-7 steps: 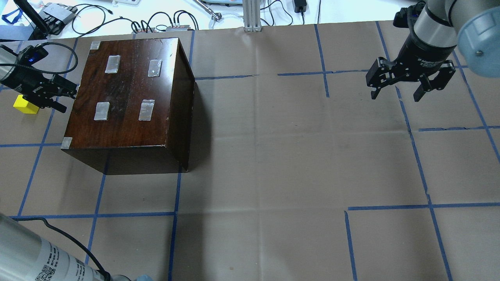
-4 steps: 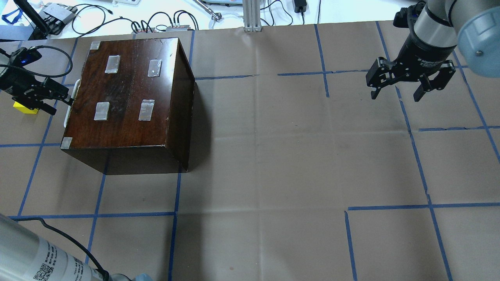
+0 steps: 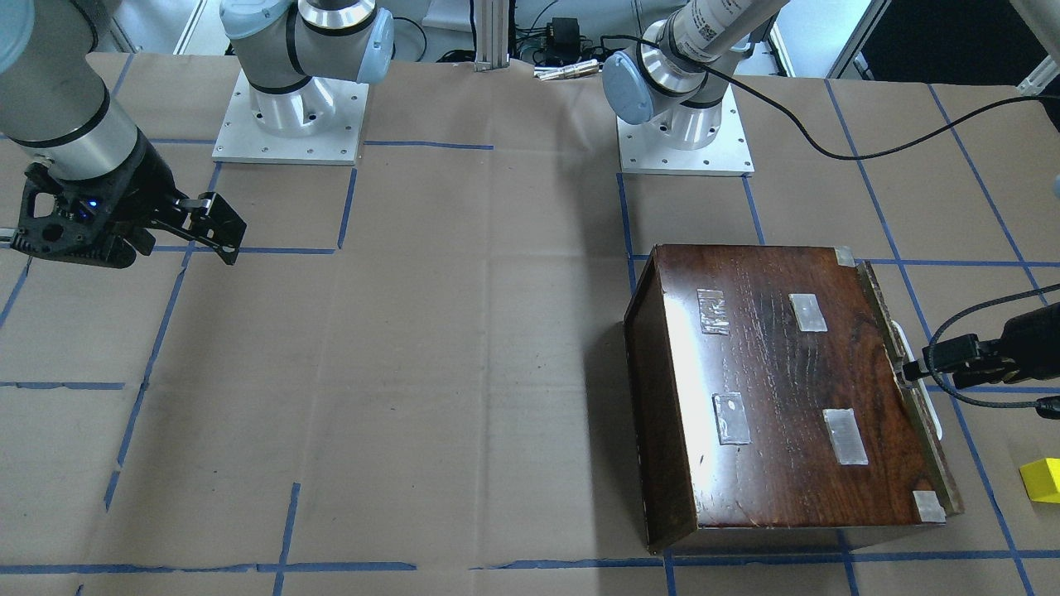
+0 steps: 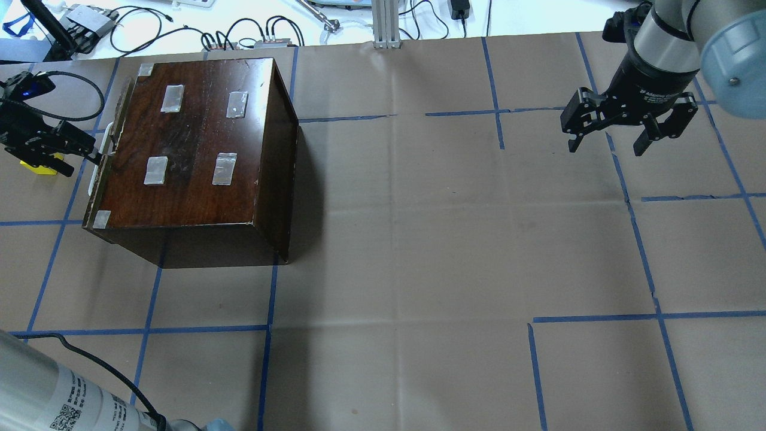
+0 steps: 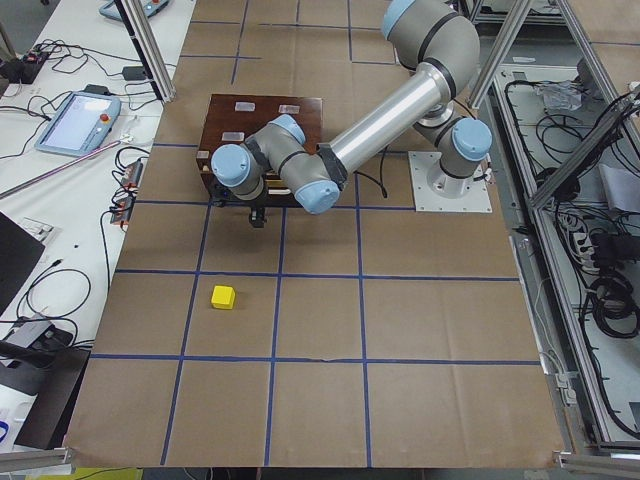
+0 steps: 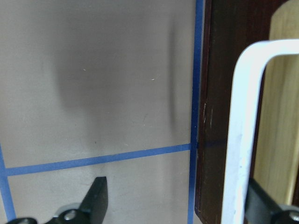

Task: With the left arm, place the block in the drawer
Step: 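Pull the drawer outward from the cabinet with the left gripper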

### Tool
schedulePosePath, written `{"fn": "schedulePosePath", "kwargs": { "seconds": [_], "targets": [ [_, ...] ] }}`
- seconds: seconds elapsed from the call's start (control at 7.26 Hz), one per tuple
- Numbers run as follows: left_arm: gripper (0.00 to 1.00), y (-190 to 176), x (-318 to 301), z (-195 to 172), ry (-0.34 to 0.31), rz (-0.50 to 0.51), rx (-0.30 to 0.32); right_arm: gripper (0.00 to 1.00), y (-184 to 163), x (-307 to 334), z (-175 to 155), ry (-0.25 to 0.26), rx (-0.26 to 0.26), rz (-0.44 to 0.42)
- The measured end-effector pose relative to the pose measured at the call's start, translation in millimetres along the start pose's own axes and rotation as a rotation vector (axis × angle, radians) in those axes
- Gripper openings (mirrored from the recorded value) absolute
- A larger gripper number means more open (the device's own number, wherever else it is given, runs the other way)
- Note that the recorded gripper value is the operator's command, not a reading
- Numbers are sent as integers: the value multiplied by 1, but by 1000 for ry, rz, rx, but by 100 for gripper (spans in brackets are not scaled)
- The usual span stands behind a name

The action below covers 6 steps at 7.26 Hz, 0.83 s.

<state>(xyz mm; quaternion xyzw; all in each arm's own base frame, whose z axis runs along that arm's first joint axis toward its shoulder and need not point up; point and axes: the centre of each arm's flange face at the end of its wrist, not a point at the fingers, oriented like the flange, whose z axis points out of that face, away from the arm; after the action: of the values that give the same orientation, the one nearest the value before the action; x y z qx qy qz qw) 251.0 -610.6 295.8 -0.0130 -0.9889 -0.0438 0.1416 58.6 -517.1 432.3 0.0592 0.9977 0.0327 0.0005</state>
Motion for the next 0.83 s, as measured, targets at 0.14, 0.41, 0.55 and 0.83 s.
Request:
{"fn": "schedulePosePath", "kwargs": {
  "seconds": [0.14, 0.41, 0.55, 0.83],
  "targets": [
    [99, 1, -3, -2, -30, 2, -6, 100, 0, 0, 0, 0, 0, 0],
    [99, 1, -6, -5, -65, 4, -8, 100, 0, 0, 0, 0, 0, 0],
    [99, 1, -9, -6, -82, 3, -10, 100, 0, 0, 0, 0, 0, 0],
    [99, 7, -24, -11, -98, -15, -9, 100, 0, 0, 0, 0, 1, 0]
  ]
}}
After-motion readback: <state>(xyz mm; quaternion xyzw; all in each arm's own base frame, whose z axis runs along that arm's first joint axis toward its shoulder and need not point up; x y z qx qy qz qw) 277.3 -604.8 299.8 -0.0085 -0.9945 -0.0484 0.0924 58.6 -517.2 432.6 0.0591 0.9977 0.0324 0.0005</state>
